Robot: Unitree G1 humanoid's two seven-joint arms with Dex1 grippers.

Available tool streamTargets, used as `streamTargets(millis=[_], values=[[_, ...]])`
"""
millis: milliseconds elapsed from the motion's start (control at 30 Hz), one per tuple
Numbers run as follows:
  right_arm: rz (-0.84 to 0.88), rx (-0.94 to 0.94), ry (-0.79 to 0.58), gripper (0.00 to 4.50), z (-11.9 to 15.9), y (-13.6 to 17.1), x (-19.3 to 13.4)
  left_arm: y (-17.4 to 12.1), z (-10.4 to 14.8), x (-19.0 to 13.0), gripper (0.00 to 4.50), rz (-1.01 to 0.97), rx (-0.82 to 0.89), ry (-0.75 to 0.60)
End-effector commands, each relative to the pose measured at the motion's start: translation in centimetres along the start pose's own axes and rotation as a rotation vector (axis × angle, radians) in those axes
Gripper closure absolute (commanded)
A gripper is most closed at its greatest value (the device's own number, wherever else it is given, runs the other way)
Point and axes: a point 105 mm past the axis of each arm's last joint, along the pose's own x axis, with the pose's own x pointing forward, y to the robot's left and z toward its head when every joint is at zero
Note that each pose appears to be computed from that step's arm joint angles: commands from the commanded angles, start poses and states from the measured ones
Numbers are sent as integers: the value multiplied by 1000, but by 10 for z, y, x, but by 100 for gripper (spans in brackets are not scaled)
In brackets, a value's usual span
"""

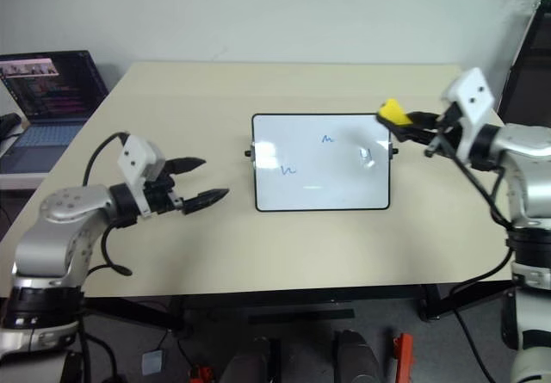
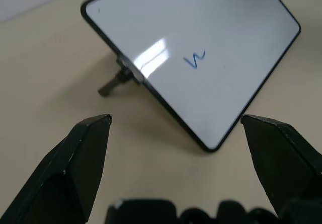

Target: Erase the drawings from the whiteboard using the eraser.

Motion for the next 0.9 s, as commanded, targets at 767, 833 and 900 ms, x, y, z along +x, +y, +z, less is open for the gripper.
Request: streamTargets(millis=[767,833,900], values=[[210,-173,-168,383,67,42,45,-9,35,-11,0,-1,184,-66],[260,-182,-188,385,71,58,54,-8,32,-10,0,2,189,-56],[307,-180,-215,387,76,77,67,-7,32,-10,0,5,190,-59]])
